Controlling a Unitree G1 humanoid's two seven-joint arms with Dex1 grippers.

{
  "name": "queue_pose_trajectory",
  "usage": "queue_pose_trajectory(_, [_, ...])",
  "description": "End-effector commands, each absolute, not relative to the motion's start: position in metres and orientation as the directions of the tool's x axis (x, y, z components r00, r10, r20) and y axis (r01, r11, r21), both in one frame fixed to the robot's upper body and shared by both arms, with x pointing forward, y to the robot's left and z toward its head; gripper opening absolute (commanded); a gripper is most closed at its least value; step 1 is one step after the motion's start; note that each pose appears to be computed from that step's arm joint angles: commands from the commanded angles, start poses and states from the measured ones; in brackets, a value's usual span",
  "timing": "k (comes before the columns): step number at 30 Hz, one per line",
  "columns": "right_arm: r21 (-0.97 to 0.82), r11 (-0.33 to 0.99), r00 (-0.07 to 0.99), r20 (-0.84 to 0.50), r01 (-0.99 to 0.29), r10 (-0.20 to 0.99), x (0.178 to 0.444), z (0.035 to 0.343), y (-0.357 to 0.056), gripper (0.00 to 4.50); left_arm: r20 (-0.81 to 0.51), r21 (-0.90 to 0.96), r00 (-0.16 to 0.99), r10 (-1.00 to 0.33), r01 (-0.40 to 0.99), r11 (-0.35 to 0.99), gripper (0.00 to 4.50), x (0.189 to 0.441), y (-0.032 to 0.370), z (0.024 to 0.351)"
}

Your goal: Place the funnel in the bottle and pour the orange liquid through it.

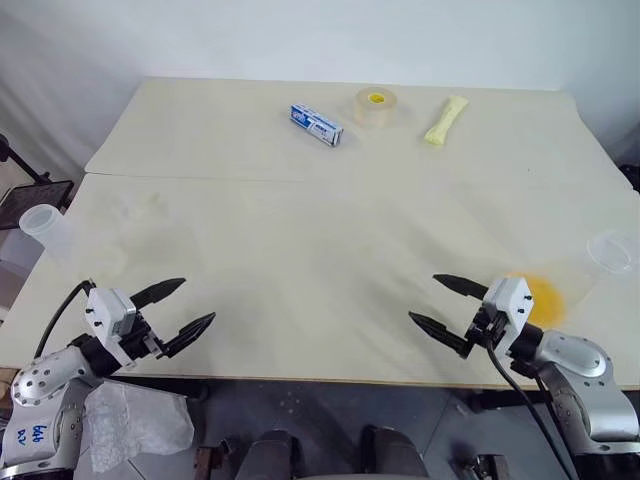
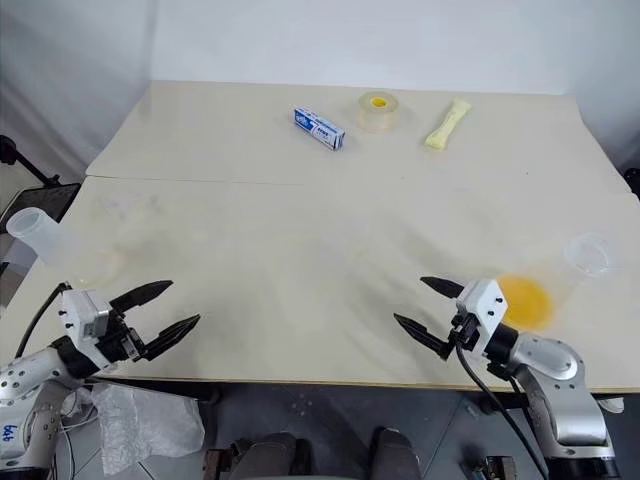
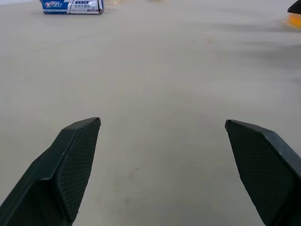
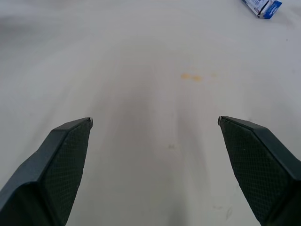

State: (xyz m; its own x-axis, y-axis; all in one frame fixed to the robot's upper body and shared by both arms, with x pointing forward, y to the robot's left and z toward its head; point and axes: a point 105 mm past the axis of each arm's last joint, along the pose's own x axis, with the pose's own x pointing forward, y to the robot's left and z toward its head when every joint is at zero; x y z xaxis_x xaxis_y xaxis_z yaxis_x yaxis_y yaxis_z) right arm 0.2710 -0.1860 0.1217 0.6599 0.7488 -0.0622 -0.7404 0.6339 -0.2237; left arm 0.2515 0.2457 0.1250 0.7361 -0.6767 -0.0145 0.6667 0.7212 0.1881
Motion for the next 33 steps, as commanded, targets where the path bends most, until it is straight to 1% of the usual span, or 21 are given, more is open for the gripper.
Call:
queue_pose_trajectory(1, [-0.236, 0.633, 0.657, -0.032, -0.737, 0.753, 0.271, 0.130, -0.185, 4.48, 0.032, 0.209, 0.730, -0.683, 0.664, 0.718, 4.50, 0.250, 0.242, 0.138])
queue_pose_trajectory(3, [-0.237, 0.631, 0.655, -0.031, -0.739, 0.755, 0.272, 0.131, -0.184, 4.48, 0.036, 0.188, 0.757, -0.652, 0.636, 0.749, 4.50, 0.253, 0.246, 0.138])
queue_pose_trajectory(7, [-0.237, 0.617, 0.640, -0.029, -0.751, 0.768, 0.274, 0.133, -0.181, 4.48, 0.055, 0.051, 0.796, -0.603, 0.601, 0.798, 4.50, 0.259, 0.250, 0.141])
queue_pose_trajectory(12, [-0.231, 0.575, 0.595, -0.022, -0.785, 0.803, 0.283, 0.136, -0.169, 4.48, 0.071, 0.070, 0.859, -0.508, 0.503, 0.861, 4.50, 0.260, 0.254, 0.147])
queue_pose_trajectory(14, [-0.227, 0.557, 0.575, -0.015, -0.799, 0.818, 0.288, 0.137, -0.164, 4.48, 0.055, 0.048, 0.899, -0.435, 0.433, 0.900, 4.50, 0.258, 0.261, 0.143])
queue_pose_trajectory(15, [-0.225, 0.543, 0.559, -0.012, -0.809, 0.829, 0.291, 0.137, -0.161, 4.48, 0.076, 0.042, 0.916, -0.394, 0.392, 0.919, 4.50, 0.253, 0.265, 0.146])
queue_pose_trajectory(17, [-0.221, 0.513, 0.528, -0.011, -0.830, 0.849, 0.296, 0.137, -0.155, 4.48, 0.160, 0.046, 0.929, -0.334, 0.331, 0.943, 4.50, 0.239, 0.272, 0.157])
queue_pose_trajectory(19, [-0.214, 0.483, 0.497, -0.014, -0.849, 0.868, 0.302, 0.137, -0.149, 4.48, 0.199, 0.046, 0.956, -0.216, 0.211, 0.976, 4.50, 0.220, 0.288, 0.160])
queue_pose_trajectory(21, [-0.211, 0.451, 0.465, -0.014, -0.867, 0.885, 0.309, 0.136, -0.143, 4.48, 0.209, 0.033, 0.976, -0.058, 0.052, 0.998, 4.50, 0.194, 0.309, 0.158])
queue_pose_trajectory(24, [-0.210, 0.417, 0.429, -0.013, -0.884, 0.903, 0.318, 0.137, -0.137, 4.48, 0.212, 0.018, 0.971, 0.108, -0.115, 0.993, 4.50, 0.166, 0.331, 0.157])
queue_pose_trajectory(27, [-0.214, 0.391, 0.403, -0.009, -0.895, 0.915, 0.324, 0.137, -0.132, 4.48, 0.215, -0.008, 0.948, 0.234, -0.238, 0.971, 4.50, 0.149, 0.348, 0.159])
queue_pose_trajectory(29, [-0.218, 0.377, 0.387, -0.002, -0.900, 0.922, 0.328, 0.138, -0.128, 4.48, 0.220, -0.018, 0.930, 0.294, -0.298, 0.954, 4.50, 0.142, 0.358, 0.161])
queue_pose_trajectory(31, [-0.219, 0.369, 0.377, 0.005, -0.903, 0.926, 0.330, 0.139, -0.124, 4.48, 0.211, -0.024, 0.922, 0.323, -0.326, 0.945, 4.50, 0.142, 0.362, 0.162])
queue_pose_trajectory(33, [-0.221, 0.372, 0.376, 0.025, -0.902, 0.926, 0.332, 0.142, -0.119, 4.48, 0.224, -0.036, 0.914, 0.339, -0.340, 0.940, 4.50, 0.159, 0.374, 0.169])
